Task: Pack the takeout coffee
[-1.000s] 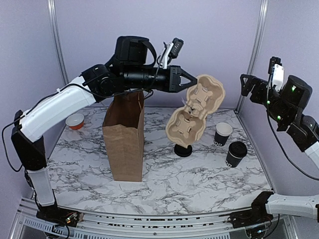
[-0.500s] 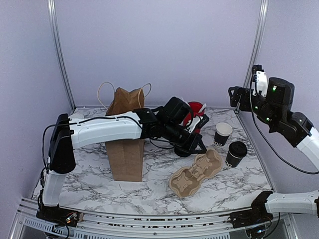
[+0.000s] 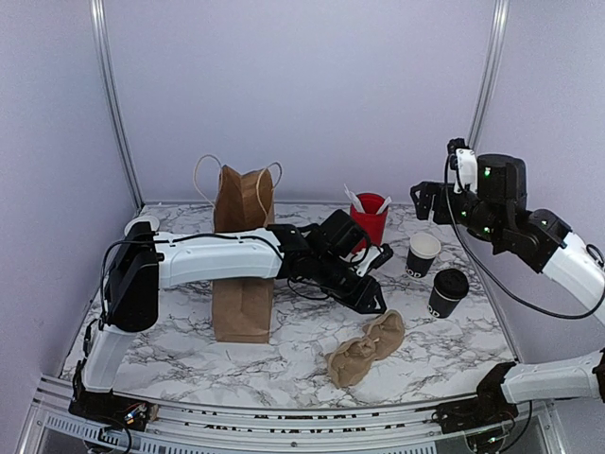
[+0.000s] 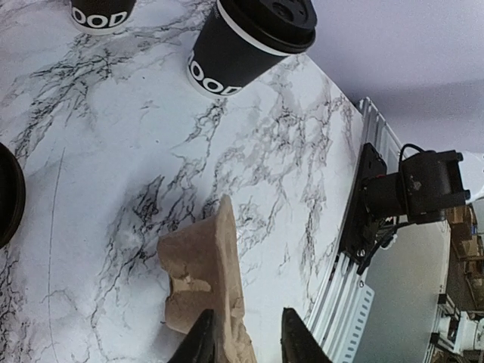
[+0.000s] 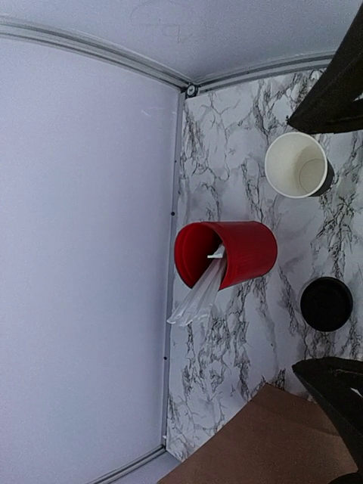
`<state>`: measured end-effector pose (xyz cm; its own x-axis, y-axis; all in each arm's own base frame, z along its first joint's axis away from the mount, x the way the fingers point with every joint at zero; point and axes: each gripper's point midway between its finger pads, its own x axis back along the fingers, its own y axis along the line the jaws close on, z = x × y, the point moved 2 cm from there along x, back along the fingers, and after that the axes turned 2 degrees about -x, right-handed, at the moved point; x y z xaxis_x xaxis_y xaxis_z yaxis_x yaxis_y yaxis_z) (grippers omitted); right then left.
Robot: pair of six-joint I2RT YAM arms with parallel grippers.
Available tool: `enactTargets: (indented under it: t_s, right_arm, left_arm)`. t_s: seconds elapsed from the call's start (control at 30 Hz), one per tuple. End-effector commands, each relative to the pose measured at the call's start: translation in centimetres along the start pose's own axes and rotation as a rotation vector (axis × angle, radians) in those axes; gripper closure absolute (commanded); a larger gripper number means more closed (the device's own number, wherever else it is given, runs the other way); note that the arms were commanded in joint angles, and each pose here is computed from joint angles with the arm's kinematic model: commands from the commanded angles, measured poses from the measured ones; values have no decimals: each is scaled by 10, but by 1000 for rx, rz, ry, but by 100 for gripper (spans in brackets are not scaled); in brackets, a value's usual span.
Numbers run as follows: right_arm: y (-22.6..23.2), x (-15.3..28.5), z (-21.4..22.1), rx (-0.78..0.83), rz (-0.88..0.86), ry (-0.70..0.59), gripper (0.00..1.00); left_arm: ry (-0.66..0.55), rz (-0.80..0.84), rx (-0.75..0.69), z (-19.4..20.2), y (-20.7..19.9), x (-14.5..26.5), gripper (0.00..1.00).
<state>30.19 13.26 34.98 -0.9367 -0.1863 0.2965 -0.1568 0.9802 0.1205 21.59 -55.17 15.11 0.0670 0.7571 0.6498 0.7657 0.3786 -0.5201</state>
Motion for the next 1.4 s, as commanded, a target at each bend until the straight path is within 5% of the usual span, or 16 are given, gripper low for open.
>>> enactTargets:
  t_s: [0.0, 0.43, 0.97, 1.37]
  right_arm:
    - [5, 4, -7, -14, -26, -9, 0]
    - [12, 5, -12, -18, -69, -17, 0]
    - [22, -4, -7, -7, -116, 1, 0]
    - [45, -24, 20, 36, -215, 138, 0]
  left_arm:
    - [-1, -54, -43, -3, 1, 8, 58]
    - [-148, -18, -147, -52, -51, 81, 24]
    - [-425, 27, -301, -104, -125, 210, 11]
    - [-735, -335, -189, -124, -53, 361, 10]
